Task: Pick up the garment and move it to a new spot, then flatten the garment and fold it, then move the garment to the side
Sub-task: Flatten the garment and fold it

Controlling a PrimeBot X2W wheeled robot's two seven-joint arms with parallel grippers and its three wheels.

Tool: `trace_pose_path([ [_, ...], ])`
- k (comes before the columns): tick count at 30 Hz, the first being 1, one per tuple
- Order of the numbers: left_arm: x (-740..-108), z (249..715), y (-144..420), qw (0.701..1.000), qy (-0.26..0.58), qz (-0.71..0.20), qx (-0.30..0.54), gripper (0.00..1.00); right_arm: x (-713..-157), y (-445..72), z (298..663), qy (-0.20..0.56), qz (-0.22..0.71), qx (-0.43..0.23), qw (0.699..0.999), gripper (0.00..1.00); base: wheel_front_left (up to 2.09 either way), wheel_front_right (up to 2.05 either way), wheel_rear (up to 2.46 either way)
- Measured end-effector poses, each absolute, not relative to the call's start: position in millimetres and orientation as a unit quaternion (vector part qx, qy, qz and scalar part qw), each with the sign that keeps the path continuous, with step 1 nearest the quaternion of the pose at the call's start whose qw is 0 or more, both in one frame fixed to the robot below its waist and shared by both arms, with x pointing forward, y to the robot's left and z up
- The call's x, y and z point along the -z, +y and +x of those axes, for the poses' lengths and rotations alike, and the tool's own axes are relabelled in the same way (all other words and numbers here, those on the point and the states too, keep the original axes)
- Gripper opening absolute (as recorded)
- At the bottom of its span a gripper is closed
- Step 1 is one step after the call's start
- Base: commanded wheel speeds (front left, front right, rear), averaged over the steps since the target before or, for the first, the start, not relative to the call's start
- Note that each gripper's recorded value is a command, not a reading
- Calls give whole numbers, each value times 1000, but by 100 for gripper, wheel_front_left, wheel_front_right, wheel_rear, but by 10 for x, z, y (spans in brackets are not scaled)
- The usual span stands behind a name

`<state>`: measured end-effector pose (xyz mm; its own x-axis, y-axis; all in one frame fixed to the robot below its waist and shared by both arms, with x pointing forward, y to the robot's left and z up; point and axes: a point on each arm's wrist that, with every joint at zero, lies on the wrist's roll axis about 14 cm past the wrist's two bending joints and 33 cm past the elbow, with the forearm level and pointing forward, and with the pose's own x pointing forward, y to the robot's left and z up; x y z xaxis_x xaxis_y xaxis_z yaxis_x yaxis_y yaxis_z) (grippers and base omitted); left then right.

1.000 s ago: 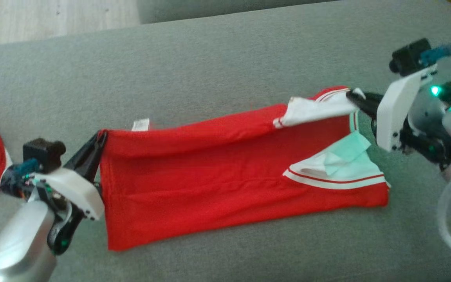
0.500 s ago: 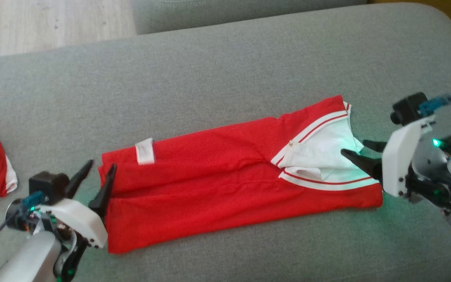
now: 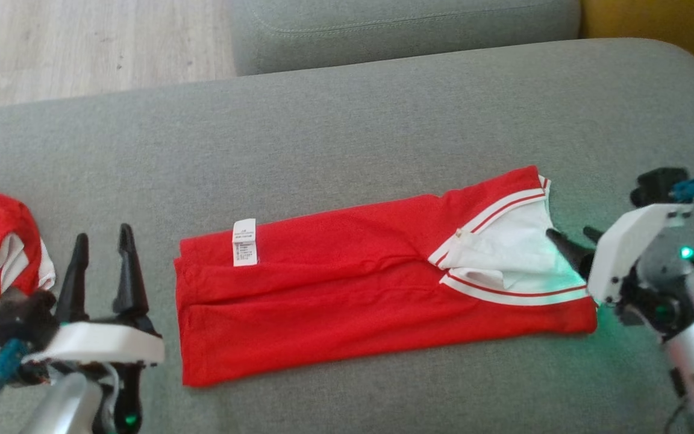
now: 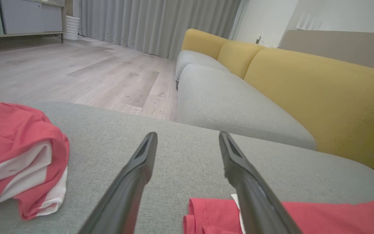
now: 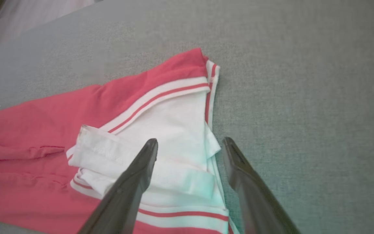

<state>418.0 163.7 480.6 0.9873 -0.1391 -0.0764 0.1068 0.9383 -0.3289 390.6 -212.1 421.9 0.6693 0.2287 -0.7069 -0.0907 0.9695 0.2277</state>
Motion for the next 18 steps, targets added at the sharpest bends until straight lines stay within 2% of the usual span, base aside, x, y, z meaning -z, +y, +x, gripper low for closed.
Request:
trace_pose_path([
  [9,-4710,4089,1661,988,55,-131,55,100,-3710,-2086,3834,460,64,-33,885,100,0,0,0],
  [15,-4665,4070,1679,989,60,-126,52,100,-3668,-1986,3958,472,46,-27,880,100,0,0,0],
  [16,-4660,4070,1674,989,61,-126,53,100,-3656,-1952,3954,476,51,-29,878,98,0,0,0],
  [17,-4652,4071,1669,989,62,-125,54,100,-3655,-1933,3956,477,51,-31,877,25,0,0,0],
  [18,-4644,4071,1659,989,64,-123,56,100,-3662,-1920,3960,478,50,-33,876,0,0,0,0],
])
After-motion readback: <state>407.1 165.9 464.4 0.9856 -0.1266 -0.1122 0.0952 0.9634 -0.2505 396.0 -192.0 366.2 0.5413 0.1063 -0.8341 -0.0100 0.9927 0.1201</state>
